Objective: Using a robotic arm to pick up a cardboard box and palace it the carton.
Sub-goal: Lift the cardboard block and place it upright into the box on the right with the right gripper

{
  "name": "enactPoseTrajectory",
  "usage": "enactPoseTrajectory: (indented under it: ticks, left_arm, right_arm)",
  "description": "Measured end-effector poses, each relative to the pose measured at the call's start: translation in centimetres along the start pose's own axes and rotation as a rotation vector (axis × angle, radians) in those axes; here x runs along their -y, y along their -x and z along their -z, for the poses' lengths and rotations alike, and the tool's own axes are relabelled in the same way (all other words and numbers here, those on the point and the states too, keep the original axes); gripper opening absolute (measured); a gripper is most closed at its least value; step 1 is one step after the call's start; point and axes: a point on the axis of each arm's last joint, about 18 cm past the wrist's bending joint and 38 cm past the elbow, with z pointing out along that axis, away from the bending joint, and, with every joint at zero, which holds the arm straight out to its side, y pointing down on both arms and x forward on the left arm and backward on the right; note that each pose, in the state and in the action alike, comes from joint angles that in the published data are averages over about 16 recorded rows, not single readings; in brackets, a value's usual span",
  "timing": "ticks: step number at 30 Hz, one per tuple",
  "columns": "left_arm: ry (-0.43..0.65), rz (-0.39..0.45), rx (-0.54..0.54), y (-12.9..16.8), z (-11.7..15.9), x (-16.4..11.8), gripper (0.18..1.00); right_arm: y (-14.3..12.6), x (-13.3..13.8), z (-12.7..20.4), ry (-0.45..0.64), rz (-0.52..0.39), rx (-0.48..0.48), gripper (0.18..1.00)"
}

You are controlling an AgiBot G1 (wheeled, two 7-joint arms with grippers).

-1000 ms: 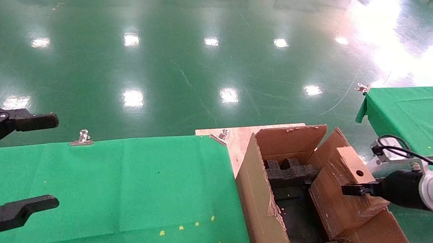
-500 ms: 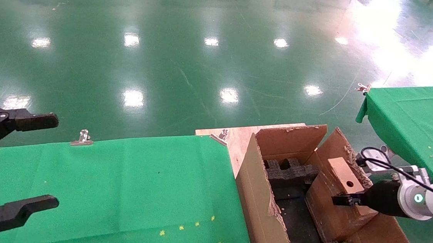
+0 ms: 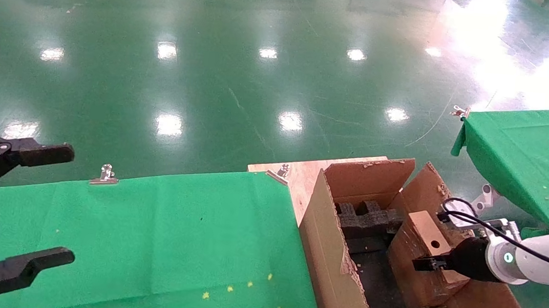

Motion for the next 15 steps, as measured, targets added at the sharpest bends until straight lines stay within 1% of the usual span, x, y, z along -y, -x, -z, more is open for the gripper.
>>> enactPoseTrajectory:
  ticks: [15]
  left_arm:
    - [0.000, 0.000, 0.000, 0.0, 0.0, 0.0, 1.001]
  right_arm:
    - [1.2, -0.7, -2.9, 0.057, 0.031, 0.003, 0.273]
